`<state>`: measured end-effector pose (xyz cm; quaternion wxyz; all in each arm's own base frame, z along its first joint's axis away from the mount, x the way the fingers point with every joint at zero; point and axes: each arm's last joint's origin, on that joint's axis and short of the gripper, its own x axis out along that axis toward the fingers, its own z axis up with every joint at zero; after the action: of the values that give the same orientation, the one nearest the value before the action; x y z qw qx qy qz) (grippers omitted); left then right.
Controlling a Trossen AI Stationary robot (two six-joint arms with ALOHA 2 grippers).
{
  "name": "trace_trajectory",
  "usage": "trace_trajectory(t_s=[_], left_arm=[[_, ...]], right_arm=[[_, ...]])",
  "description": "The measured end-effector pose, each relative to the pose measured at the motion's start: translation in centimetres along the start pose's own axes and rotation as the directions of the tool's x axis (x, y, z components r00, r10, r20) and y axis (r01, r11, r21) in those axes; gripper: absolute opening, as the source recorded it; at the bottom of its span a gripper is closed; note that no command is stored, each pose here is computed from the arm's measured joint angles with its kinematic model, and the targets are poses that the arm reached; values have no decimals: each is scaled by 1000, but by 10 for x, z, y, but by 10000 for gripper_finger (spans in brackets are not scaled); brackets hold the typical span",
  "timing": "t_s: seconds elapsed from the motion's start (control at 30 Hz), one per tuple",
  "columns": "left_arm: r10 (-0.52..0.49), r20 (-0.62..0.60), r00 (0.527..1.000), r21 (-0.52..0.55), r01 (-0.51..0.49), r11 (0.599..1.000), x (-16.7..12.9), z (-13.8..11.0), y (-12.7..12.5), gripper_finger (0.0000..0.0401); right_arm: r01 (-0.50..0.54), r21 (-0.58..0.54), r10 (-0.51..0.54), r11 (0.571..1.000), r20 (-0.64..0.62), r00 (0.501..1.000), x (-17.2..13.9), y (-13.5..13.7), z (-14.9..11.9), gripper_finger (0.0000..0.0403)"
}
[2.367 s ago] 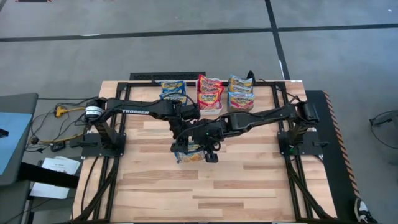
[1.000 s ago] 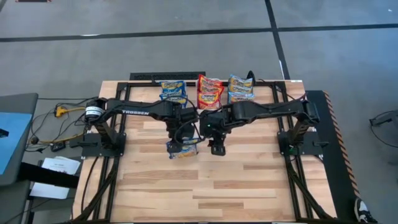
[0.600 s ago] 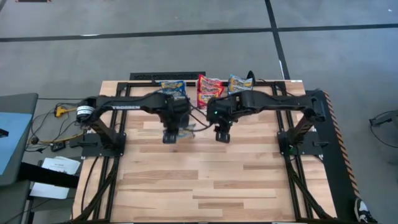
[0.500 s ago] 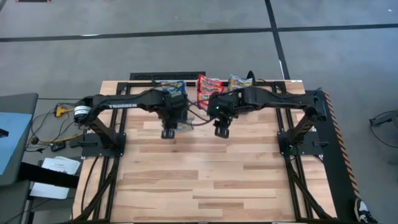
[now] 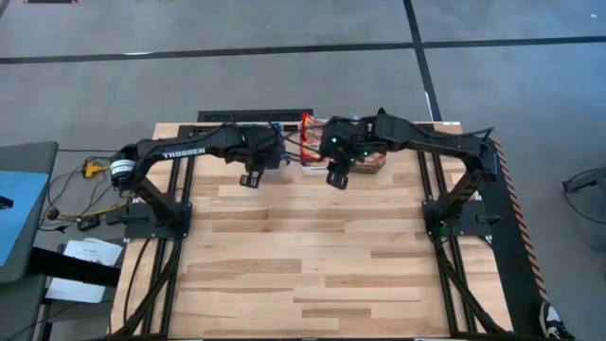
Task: Sort Maruchan noodles
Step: Put the blue noodle pack into the transparent bin
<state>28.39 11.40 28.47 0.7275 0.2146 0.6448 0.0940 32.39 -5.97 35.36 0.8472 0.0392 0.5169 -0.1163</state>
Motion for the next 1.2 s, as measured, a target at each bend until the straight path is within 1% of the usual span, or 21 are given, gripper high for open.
trace_trajectory(t_s=[0.1, 0.17, 0.2, 0.23, 0.3, 0.37, 0.43, 0.5, 0.63, 0.7, 0.77, 0.87, 0.97, 1.03, 1.2], left_arm=[[-7, -2, 1000, 0, 7, 1000, 3, -5, 7, 47], [-45, -4, 999, -21, 44, 999, 5, -12, 13, 47], [-54, -29, 998, -31, 53, 998, 7, -17, 15, 47], [-71, -31, 997, -46, 70, 997, 9, -20, 18, 47], [-109, 3, 994, -81, 108, 991, 11, -24, 24, 47], [-157, 25, 987, -125, 159, 979, 13, -29, 28, 47], [-158, 68, 985, -168, 167, 971, 16, -32, 37, 47], [-153, 78, 985, -189, 165, 968, 17, -35, 41, 47], [-164, 104, 981, -148, 178, 973, 17, -32, 40, 47], [-152, 116, 982, -128, 166, 978, 17, -30, 41, 47], [-139, 121, 983, -121, 154, 981, 17, -29, 41, 47], [-150, 132, 980, -110, 165, 980, 16, -28, 40, 47], [-177, 179, 968, -77, 193, 978, 16, -26, 40, 47], [-177, 211, 961, -75, 196, 978, 16, -24, 41, 47], [-189, 187, 964, -38, 199, 979, 21, -23, 40, 47]], right_arm=[[11, 22, -12, 1000, 8, 1000, 1, -8, 1, 186], [-4, -14, 4, 1000, -29, 1000, -2, -10, -4, 186], [-8, -20, 7, 1000, -37, 999, -5, -10, -6, 186], [-11, -24, 11, 1000, -2, 1000, -5, -10, -2, 186], [-13, -30, 13, 999, -5, 1000, -2, -9, -1, 186], [-3, -33, 1, 999, -35, 999, -1, -8, -4, 186], [-1, -32, 1, 999, 1, 1000, -2, -5, -1, 186], [-6, -41, 6, 999, -9, 1000, -2, -1, -2, 186], [-16, -53, 16, 998, -5, 1000, -2, 5, -2, 186], [-16, -54, 16, 998, -2, 1000, -2, 6, -1, 186], [-13, -54, 13, 998, -1, 1000, -2, 6, -1, 186], [-16, -60, 16, 998, -4, 1000, -2, 9, -2, 186], [-16, -60, 16, 998, -4, 1000, -2, 9, -2, 186], [-15, -60, 15, 998, -4, 1000, -2, 8, -2, 186], [-15, -63, 15, 998, -4, 1000, -1, 8, -1, 186]])
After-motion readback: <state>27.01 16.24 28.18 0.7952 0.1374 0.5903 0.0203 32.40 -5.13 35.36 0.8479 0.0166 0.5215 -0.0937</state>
